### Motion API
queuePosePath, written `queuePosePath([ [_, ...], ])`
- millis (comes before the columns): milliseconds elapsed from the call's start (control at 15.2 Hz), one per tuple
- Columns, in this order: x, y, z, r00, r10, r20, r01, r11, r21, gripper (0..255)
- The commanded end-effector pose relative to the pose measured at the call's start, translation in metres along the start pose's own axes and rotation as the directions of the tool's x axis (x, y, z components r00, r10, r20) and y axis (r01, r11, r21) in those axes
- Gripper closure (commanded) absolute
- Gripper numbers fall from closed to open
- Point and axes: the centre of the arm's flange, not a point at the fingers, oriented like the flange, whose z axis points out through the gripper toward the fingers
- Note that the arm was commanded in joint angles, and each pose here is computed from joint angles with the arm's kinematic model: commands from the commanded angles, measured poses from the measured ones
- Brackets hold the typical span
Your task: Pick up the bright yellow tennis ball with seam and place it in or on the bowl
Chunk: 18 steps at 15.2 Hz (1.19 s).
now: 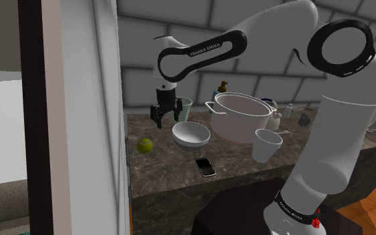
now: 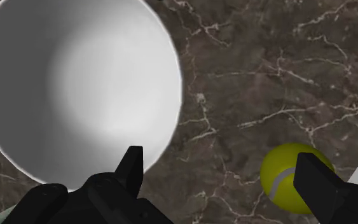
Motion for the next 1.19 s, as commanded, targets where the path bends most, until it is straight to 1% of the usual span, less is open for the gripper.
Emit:
queuePosePath([
  [0,0.016,-0.02,0.014,1.0,-0.004,0.014,0.004,1.0,0.007,0],
  [528,0.082,-0.09,0.056,0.998,-0.024,0.066,0.022,0.999,0.033,0],
  [990,0.079,-0.091,0.093,0.998,-0.024,0.066,0.022,0.999,0.033,0],
  [1122,0.079,-0.091,0.096,0.998,-0.024,0.066,0.022,0.999,0.033,0],
])
